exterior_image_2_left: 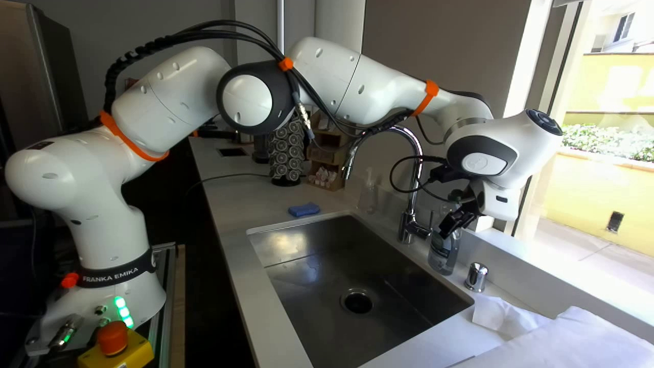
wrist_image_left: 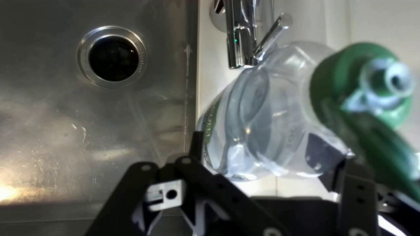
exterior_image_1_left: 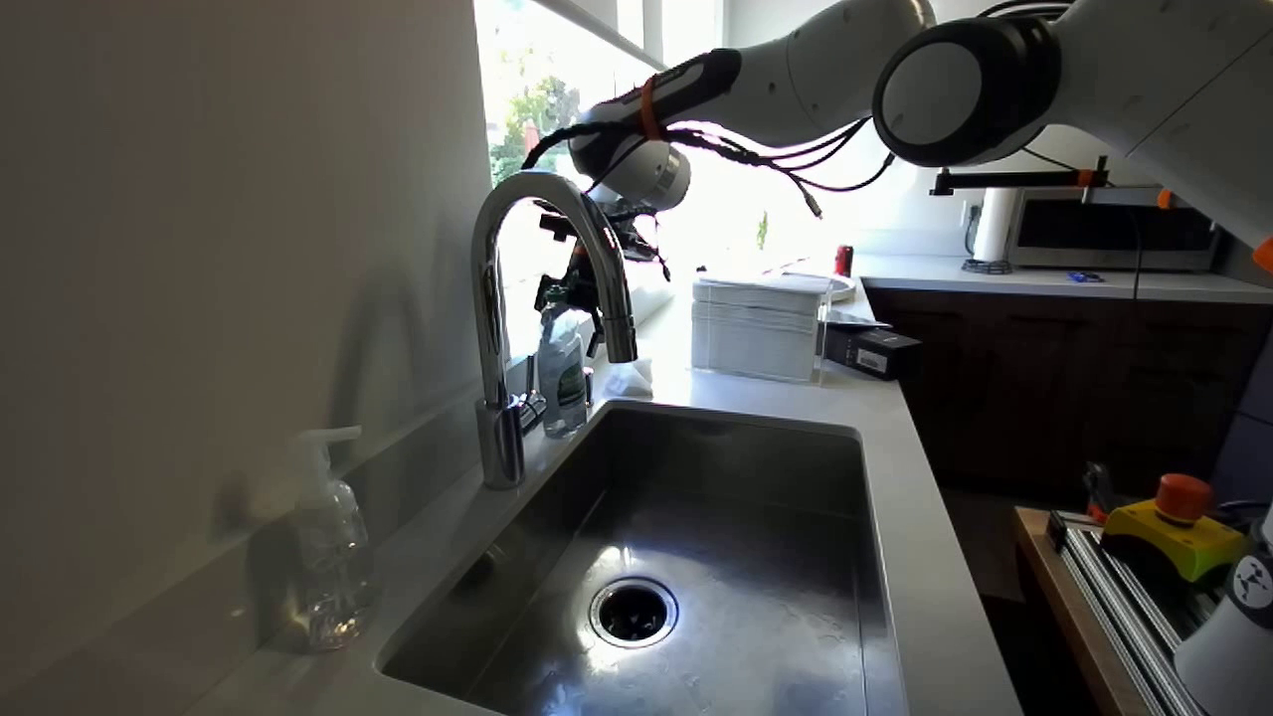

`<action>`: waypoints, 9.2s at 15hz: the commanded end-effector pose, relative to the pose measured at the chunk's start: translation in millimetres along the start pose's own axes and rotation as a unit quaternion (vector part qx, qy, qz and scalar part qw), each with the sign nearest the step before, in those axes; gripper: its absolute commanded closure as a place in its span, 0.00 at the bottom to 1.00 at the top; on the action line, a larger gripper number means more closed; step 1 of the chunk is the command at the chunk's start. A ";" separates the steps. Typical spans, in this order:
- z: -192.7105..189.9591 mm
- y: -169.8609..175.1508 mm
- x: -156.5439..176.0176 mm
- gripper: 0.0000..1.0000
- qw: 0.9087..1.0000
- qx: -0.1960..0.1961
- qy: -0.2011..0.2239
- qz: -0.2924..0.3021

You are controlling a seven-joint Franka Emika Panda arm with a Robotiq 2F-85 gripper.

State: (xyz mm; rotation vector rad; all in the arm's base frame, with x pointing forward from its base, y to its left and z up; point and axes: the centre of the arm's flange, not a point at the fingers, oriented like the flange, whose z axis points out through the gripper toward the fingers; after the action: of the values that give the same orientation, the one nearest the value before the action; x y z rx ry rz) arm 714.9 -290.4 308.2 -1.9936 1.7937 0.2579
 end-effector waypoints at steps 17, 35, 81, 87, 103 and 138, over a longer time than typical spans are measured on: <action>9.2 -12.3 4.4 0.73 1.000 0.005 -0.021 0.015; -24.5 2.0 -78.6 0.73 0.946 -0.046 0.206 -0.245; -47.8 93.6 -169.8 0.73 0.702 -0.077 0.510 -0.491; -53.3 94.5 -176.8 0.73 0.676 -0.040 0.538 -0.502; -58.0 86.2 -192.9 0.73 0.636 -0.001 0.593 -0.495; -38.6 91.1 -173.1 0.73 0.574 -0.093 0.687 -0.436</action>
State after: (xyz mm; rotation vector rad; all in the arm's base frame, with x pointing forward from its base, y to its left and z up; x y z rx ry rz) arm 601.5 -162.5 395.6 -3.2219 0.8543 -1.8564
